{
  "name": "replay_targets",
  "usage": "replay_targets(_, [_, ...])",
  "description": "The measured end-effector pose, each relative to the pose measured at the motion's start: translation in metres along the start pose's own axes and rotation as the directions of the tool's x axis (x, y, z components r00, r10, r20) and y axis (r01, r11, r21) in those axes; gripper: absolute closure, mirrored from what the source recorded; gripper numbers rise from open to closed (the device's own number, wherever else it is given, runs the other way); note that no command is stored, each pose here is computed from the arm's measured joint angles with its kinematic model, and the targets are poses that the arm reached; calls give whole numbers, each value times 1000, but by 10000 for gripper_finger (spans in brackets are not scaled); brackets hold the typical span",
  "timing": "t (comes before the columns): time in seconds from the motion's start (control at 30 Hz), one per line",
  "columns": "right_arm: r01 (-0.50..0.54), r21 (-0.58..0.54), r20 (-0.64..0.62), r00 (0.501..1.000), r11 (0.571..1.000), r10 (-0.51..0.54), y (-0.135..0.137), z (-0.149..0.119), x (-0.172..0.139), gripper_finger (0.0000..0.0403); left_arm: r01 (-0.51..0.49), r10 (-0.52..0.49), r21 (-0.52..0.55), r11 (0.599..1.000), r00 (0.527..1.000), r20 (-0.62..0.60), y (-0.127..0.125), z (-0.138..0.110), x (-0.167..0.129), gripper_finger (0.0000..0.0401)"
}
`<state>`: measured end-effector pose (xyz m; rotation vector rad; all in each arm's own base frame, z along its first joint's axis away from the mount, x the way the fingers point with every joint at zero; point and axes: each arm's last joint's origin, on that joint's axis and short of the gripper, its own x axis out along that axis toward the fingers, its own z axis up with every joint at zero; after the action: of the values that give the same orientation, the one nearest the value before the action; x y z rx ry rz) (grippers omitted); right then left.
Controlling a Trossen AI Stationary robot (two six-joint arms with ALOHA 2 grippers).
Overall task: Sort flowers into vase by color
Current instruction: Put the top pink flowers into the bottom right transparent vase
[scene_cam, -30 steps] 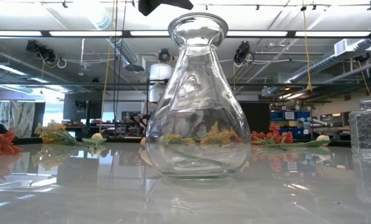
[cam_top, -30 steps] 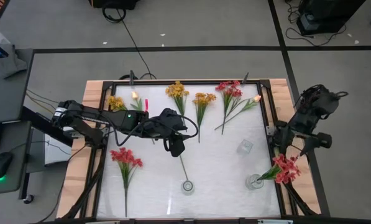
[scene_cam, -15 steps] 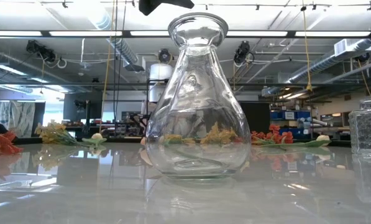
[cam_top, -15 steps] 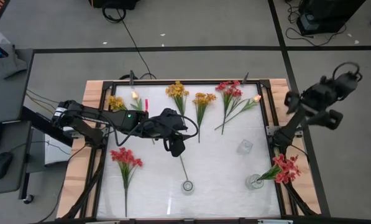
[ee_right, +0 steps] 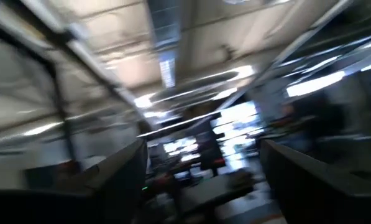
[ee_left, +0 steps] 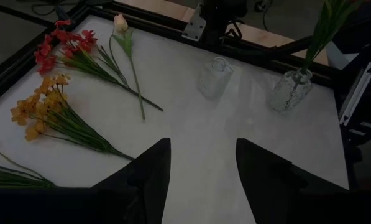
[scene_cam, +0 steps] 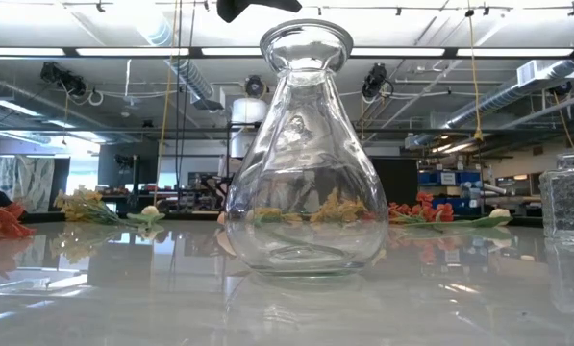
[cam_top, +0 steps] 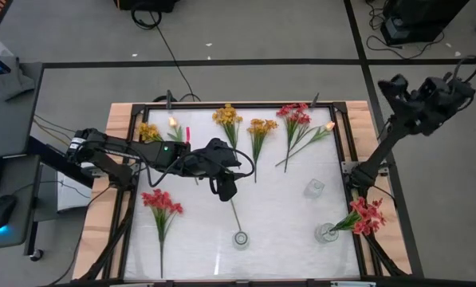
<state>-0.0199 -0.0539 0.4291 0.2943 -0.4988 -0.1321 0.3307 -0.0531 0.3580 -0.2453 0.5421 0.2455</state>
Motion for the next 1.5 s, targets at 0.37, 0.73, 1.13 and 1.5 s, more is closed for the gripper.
replay_targets(0.37, [308, -462, -6, 937, 832, -351, 42, 1, 40, 83, 0, 0, 0, 1000, 1000, 0, 0, 0, 0, 213])
replay_targets(0.73, [328, -504, -31, 917, 799, -397, 81, -21, 66, 83, 0, 0, 0, 1000, 1000, 0, 0, 0, 0, 213])
replay_targets(1.13, [357, -466, -64, 899, 810, -433, 82, -24, 67, 99, 0, 0, 0, 1000, 1000, 0, 0, 0, 0, 213])
replay_targets(1.5, [308, -366, -137, 915, 878, -379, 91, -32, 66, 133, 0, 0, 0, 1000, 1000, 0, 0, 0, 0, 213])
